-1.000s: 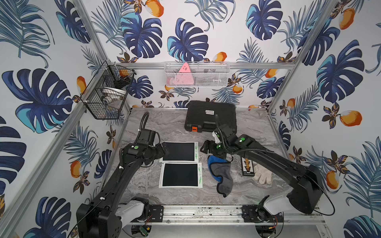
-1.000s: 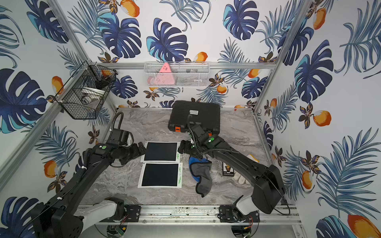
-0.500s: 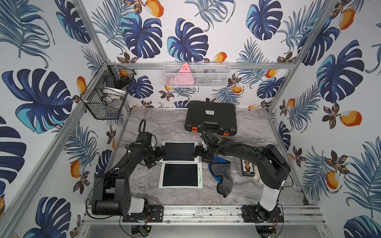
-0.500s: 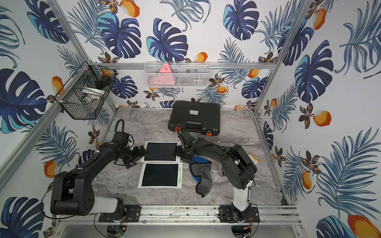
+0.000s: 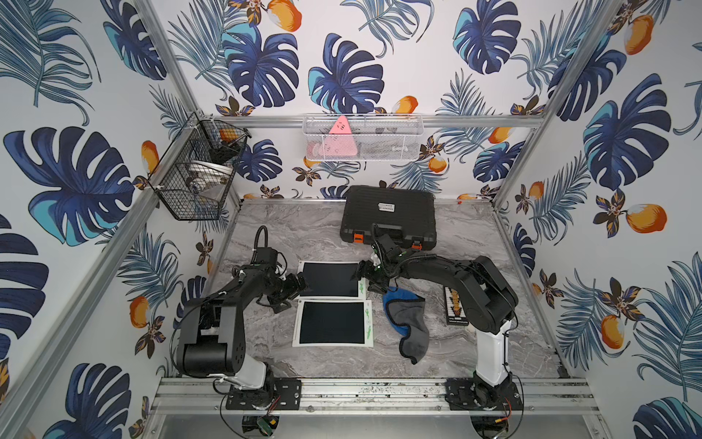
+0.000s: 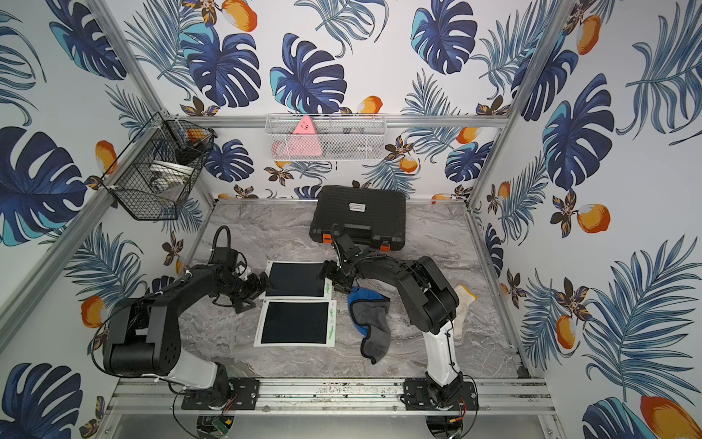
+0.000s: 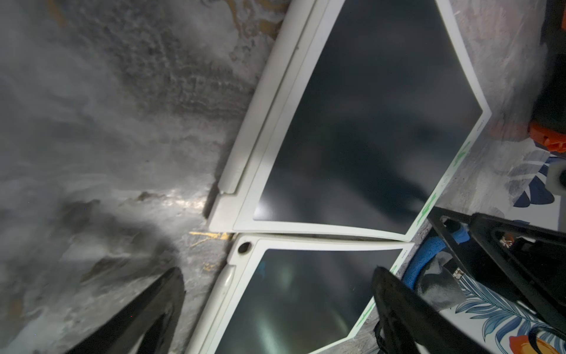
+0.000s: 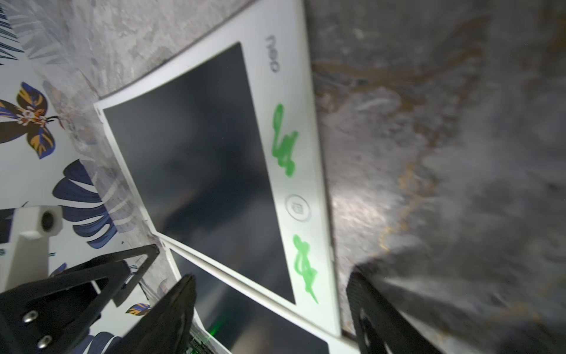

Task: Wipe the drawing tablet
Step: Move the drawing tablet to the center of the board.

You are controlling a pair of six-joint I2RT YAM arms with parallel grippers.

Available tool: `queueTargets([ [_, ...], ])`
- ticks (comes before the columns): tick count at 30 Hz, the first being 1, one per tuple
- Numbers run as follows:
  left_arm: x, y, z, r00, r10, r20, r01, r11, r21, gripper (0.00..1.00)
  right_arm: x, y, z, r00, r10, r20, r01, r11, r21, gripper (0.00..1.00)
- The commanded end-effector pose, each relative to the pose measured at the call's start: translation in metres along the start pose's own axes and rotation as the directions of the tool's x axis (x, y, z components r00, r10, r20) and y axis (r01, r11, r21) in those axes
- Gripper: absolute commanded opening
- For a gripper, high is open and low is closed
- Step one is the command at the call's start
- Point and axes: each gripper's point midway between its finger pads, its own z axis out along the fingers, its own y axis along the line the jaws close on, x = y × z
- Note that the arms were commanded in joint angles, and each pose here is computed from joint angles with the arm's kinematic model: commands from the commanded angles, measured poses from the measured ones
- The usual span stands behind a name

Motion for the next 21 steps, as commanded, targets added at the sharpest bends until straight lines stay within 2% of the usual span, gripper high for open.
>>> queueTargets([
  [1,-0.004,-0.005,0.004,1.0,0.014,0.001,-0.014,0.999,0.031,0.99,0.003,-0.014,0.013,0.998,0.051,-0.026,-0.049,0.998,0.048,0.81],
  [16,-0.065,-0.014,0.015,0.998,0.003,0.062,-0.002,1.0,-0.006,0.99,-0.031,0.024,0.052,0.997,0.036,-0.069,-0.036,0.999,-0.002,0.81],
  [18,-0.07,-0.013,0.01,0.997,0.01,0.082,-0.008,1.0,-0.026,0.99,-0.037,0.031,0.05,0.998,0.019,-0.063,-0.019,1.0,-0.004,0.81],
  [21,-0.071,-0.014,-0.003,0.993,0.027,0.112,-0.021,0.998,-0.055,0.99,-0.046,0.045,0.024,1.0,-0.029,-0.003,0.029,1.0,-0.007,0.8],
])
